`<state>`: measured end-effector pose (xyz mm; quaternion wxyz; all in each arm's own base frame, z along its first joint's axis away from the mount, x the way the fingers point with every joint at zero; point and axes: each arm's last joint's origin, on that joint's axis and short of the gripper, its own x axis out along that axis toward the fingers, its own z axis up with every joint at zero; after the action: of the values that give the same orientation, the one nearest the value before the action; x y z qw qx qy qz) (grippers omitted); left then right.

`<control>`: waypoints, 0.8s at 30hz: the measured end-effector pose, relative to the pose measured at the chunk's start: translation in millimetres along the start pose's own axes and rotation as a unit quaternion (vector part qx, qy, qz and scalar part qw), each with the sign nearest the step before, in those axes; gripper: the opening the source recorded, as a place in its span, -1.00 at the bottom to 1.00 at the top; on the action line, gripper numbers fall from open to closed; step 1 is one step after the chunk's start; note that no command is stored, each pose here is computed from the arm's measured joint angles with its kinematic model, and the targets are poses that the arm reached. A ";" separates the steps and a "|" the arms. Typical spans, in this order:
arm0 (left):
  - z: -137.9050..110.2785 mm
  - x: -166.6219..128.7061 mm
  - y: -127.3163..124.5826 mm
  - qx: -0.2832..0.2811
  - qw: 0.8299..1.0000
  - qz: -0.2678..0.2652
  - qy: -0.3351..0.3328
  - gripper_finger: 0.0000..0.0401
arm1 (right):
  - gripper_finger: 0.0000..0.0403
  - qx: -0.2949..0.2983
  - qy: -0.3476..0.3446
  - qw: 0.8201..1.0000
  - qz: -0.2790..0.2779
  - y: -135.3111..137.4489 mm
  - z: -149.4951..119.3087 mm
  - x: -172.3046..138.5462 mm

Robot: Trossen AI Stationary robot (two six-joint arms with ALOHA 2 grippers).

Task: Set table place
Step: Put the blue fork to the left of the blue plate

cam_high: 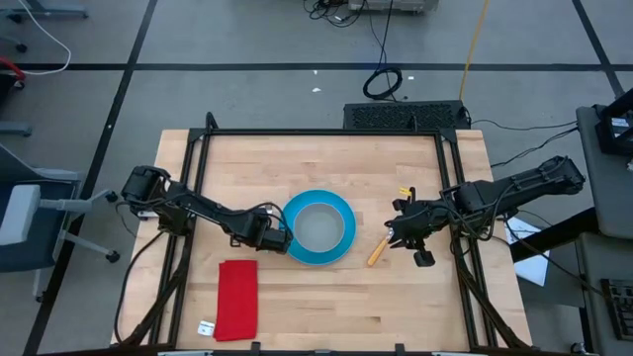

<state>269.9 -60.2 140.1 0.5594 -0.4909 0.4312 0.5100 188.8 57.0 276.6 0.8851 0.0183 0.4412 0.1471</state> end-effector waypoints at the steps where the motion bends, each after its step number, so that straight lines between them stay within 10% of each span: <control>1: 0.1 0.0 0.0 0.000 1.000 0.000 -0.001 -0.66 | -0.78 0.000 0.000 1.000 0.000 0.0 0.0 0.0; 24: 0.8 0.0 0.7 0.023 1.000 0.002 -0.011 -0.56 | -0.78 0.004 -0.002 1.000 0.000 0.0 0.4 0.0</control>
<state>269.2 -59.4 140.2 0.5745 -0.4710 0.4375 0.5066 189.2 57.1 276.9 0.8860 0.0218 0.4397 0.1456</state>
